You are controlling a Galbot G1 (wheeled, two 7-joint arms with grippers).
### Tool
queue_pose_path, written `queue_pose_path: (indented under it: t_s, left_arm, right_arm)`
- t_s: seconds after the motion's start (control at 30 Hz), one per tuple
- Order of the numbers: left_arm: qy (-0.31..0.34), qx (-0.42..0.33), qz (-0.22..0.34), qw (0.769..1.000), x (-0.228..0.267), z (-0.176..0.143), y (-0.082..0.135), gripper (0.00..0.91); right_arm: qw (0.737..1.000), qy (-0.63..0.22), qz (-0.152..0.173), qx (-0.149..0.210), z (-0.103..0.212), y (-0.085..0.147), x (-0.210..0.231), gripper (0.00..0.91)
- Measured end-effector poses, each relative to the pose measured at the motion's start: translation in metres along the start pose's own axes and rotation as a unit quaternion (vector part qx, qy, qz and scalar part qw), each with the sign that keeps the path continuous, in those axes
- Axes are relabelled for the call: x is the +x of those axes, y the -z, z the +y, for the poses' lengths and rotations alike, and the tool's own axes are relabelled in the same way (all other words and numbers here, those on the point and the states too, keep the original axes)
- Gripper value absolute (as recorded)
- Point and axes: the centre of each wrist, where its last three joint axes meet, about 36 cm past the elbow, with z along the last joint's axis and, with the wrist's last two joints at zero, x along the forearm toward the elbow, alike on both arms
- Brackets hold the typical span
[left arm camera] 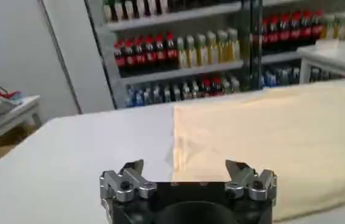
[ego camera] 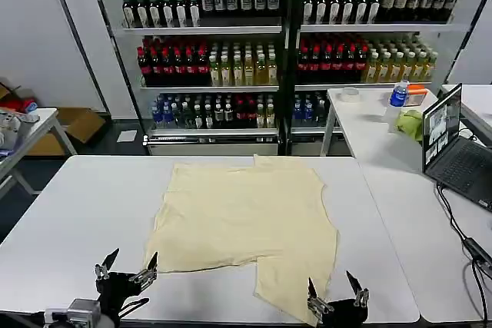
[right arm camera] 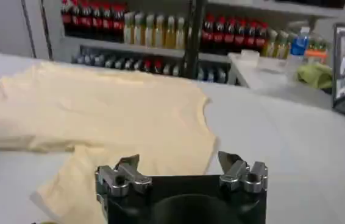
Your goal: Fold and organize the clothes.
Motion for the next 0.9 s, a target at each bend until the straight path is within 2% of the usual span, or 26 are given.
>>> queue_pose_path:
  t_s: [0.63, 0.7, 0.77, 0.83, 0.9]
  left_arm:
    - [-0.023, -0.008, 0.049, 0.998, -0.037, 0.009, -0.012, 0.897]
    - [-0.026, -0.004, 0.053, 0.998, -0.041, 0.01, -0.014, 0.846]
    - [-0.028, 0.001, 0.057, 0.998, -0.044, 0.01, -0.015, 0.756]
    - [-0.03, 0.004, 0.061, 0.998, -0.047, 0.011, -0.017, 0.564]
    - [-0.032, 0.008, 0.064, 0.997, -0.05, 0.012, -0.018, 0.494]
  right_arm:
    - [1.0, 0.011, 0.025, 0.014, 0.027, -0.018, -0.005, 0.907]
    - [1.0, 0.01, 0.026, 0.014, 0.029, -0.019, -0.006, 0.907]
    - [0.999, 0.009, 0.027, 0.014, 0.029, -0.02, -0.008, 0.907]
    - [0.999, 0.009, 0.029, 0.014, 0.029, -0.021, -0.008, 0.907]
    - [0.999, 0.01, 0.032, 0.013, 0.029, -0.021, -0.008, 0.907]
